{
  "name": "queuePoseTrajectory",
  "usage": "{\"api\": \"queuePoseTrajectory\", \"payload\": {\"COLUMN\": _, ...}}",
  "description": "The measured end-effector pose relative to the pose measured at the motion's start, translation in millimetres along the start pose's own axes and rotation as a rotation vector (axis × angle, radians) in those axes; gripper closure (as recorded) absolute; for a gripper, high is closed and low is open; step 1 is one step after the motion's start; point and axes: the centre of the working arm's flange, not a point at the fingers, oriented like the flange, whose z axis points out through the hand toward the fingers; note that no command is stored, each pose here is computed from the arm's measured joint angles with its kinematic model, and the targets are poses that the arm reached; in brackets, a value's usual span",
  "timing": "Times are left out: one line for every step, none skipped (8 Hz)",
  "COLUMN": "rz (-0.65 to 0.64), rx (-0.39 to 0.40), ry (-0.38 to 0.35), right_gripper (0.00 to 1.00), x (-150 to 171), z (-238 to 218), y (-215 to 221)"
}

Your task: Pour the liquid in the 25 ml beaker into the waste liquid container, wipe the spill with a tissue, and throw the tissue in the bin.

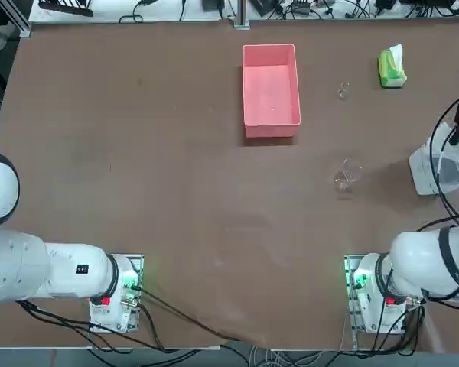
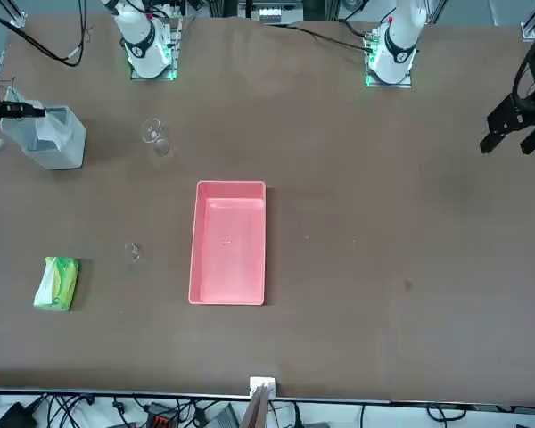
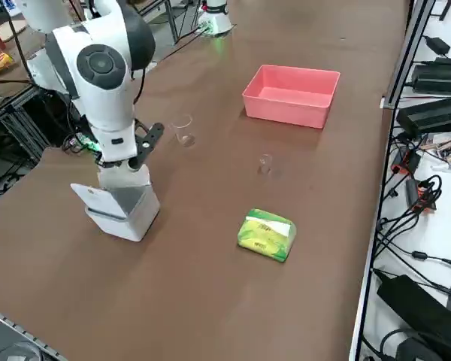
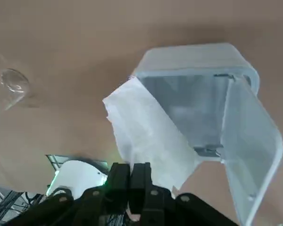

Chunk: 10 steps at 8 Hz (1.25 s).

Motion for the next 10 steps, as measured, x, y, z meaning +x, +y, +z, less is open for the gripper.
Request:
{"api": "queuePoseTrajectory", "payload": {"rz": -0.006, "rx": 0.000, "ry": 0.002, "right_gripper": 0.95, "x": -3.0, "z": 1.7, "y": 7.0}}
{"api": "queuePoseTrajectory", "payload": {"rz": -0.008, "rx": -0.003, "ry": 0.003, "right_gripper": 0.93, "x": -3.9, "z": 2.6, "y": 10.9}}
{"api": "queuePoseTrajectory", "payload": {"rz": -0.009, "rx": -0.007, "ry": 0.003, "right_gripper": 0.89, "x": -2.8, "z": 3.5, "y": 11.8}}
{"api": "queuePoseTrajectory", "payload": {"rz": -0.010, "rx": -0.008, "ry": 0.002, "right_gripper": 0.88, "x": -1.5, "z": 4.6, "y": 12.3}}
{"api": "queuePoseTrajectory", "payload": {"rz": -0.012, "rx": -0.010, "ry": 0.003, "right_gripper": 0.78, "x": -0.3, "z": 5.4, "y": 12.9}}
{"api": "queuePoseTrajectory", "payload": {"rz": -0.013, "rx": -0.014, "ry": 0.007, "right_gripper": 0.76, "x": 1.0, "z": 5.7, "y": 13.5}}
{"api": "queuePoseTrajectory", "payload": {"rz": -0.014, "rx": -0.017, "ry": 0.011, "right_gripper": 0.61, "x": 2.0, "z": 5.8, "y": 14.0}}
{"api": "queuePoseTrajectory", "payload": {"rz": -0.016, "rx": -0.021, "ry": 0.017, "right_gripper": 0.44, "x": 2.8, "z": 4.7, "y": 14.1}}
{"api": "queuePoseTrajectory", "payload": {"rz": -0.019, "rx": -0.029, "ry": 0.026, "right_gripper": 0.27, "x": 4.2, "z": 0.4, "y": 13.1}}
{"api": "queuePoseTrajectory", "payload": {"rz": -0.035, "rx": -0.048, "ry": 0.048, "right_gripper": 0.10, "x": 7.7, "z": -11.7, "y": 9.2}}
